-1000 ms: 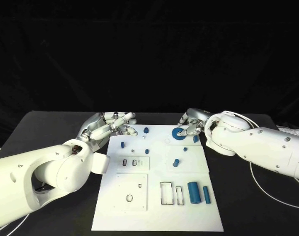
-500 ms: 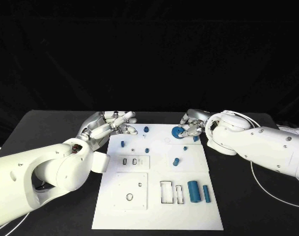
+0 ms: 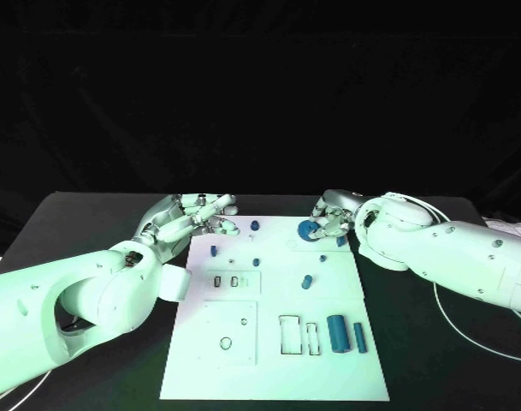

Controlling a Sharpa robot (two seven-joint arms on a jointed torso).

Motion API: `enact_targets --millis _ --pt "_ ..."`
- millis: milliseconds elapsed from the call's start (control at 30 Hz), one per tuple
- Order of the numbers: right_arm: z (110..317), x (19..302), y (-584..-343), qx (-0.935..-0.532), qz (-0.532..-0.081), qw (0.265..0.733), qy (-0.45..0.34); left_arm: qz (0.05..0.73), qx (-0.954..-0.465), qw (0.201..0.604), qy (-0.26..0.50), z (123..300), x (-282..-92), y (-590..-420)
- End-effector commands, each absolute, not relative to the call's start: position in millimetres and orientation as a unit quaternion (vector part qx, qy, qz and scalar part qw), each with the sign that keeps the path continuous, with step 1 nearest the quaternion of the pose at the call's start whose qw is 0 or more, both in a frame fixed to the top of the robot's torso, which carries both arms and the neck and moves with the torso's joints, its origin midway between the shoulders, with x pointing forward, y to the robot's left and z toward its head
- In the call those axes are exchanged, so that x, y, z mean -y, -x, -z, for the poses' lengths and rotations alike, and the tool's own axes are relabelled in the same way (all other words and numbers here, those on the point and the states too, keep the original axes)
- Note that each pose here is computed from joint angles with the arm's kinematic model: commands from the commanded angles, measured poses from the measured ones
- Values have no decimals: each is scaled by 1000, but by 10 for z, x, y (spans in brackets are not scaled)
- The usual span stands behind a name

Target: Assemble the parts on the task board

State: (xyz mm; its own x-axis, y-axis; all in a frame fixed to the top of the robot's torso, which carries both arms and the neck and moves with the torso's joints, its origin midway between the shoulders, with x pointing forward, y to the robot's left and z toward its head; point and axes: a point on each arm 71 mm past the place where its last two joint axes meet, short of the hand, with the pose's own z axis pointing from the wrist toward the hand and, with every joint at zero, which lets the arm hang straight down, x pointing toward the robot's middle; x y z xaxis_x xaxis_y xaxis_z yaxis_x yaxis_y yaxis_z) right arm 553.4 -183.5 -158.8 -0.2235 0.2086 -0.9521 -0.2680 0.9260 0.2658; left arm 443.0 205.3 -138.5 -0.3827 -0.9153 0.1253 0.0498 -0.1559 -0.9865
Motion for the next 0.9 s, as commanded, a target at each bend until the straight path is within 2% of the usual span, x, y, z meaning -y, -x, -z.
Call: enact_targets --millis 33,367,567,900 --pt "1692 1817 -5509 -764 -166 622 41 649 -530 368 404 1373 -2032 -4425" --pt "1749 1805 -5496 -766 -147 624 51 648 -530 368 404 1375 -2037 -4425" --pt "1756 1789 -5487 -765 -153 623 49 648 -531 368 405 1375 -2038 -4425" --pt "1641 1716 -5437 -717 -191 669 34 647 -531 368 405 1378 -2044 -4427"
